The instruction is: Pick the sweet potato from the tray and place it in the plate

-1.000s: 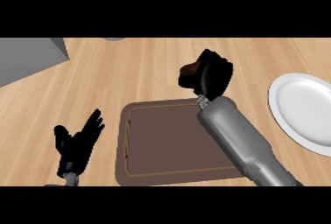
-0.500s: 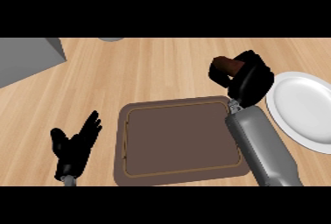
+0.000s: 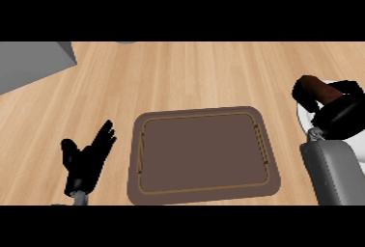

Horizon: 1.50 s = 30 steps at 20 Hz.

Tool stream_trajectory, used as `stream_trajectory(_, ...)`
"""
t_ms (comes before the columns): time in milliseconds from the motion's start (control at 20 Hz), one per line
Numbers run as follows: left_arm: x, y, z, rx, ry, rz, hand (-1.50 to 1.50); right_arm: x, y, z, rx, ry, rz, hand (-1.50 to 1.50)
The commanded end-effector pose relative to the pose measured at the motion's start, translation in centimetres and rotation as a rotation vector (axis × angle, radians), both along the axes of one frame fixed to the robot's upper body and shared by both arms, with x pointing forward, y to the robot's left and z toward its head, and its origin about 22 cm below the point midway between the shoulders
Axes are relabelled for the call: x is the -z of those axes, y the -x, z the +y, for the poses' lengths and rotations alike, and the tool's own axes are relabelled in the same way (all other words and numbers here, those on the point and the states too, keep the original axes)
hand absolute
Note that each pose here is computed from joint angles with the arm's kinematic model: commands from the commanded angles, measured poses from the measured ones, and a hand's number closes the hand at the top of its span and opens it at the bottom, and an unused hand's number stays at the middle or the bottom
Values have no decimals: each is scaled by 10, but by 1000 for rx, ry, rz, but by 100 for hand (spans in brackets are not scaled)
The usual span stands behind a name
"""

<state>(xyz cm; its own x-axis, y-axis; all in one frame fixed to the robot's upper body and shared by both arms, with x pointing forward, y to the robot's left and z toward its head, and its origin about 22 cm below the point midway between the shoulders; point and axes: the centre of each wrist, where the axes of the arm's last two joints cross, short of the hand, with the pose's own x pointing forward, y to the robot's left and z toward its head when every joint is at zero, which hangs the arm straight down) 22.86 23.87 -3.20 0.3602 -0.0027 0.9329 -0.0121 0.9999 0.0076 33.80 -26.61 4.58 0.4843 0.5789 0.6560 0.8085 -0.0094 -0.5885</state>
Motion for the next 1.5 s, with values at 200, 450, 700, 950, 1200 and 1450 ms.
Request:
stream_trajectory(200, 5, -11, -3, 25, -9, 14, 0, 3, 9, -99, 109, -37, -98, 150)
stream_trajectory(450, -4, -5, -3, 7, -7, 8, 0, 31, 36, -147, 169, -7, -83, 150)
stream_trajectory(700, -7, -4, 4, 47, 18, 7, 0, 26, 33, -176, 213, -253, 83, 150)
stream_trajectory(950, 1, -3, -9, 41, 5, -2, 0, 53, 43, -180, 75, -335, 249, -150)
stream_trajectory(1200, -2, -1, -7, 36, 13, 5, 0, 40, 43, -203, -34, -328, 107, -150)
stream_trajectory(1450, 4, -10, -12, 32, 0, 18, 0, 35, 40, -200, -61, -292, -156, -150)
